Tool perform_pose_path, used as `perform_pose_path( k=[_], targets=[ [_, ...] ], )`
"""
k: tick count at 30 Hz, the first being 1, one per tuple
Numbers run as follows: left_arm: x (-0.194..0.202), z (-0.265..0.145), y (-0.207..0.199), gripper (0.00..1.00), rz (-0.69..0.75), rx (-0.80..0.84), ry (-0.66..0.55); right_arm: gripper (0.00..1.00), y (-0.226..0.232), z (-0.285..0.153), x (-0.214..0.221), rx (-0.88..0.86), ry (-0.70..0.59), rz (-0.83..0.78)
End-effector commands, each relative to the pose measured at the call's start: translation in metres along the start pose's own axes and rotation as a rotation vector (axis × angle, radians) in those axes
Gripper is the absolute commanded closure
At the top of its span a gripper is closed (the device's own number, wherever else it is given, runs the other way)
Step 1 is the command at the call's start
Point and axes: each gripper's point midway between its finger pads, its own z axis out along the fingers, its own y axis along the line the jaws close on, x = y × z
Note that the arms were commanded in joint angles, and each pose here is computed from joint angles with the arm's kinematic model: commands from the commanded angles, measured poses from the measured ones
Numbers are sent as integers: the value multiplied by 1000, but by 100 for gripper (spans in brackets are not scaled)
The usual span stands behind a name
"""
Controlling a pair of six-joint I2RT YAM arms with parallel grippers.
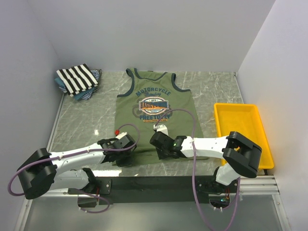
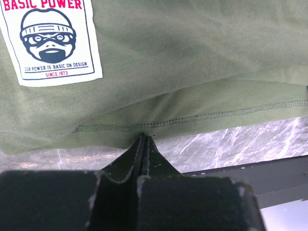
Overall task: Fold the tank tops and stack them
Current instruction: Flatten the tank top out
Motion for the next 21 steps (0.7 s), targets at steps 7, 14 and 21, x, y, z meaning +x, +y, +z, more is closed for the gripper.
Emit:
perform_pose_path(
  k=[7,14,21],
  targets=[
    [4,2,12,99,18,-39,4,69,9,-1,-9,10,-22,22],
    [5,2,15,99,15,-42,5,89,8,0,-8,15,-22,29],
    [6,2,17,99,14,-52,5,96,2,-5,-9,31,-24,28]
  ],
)
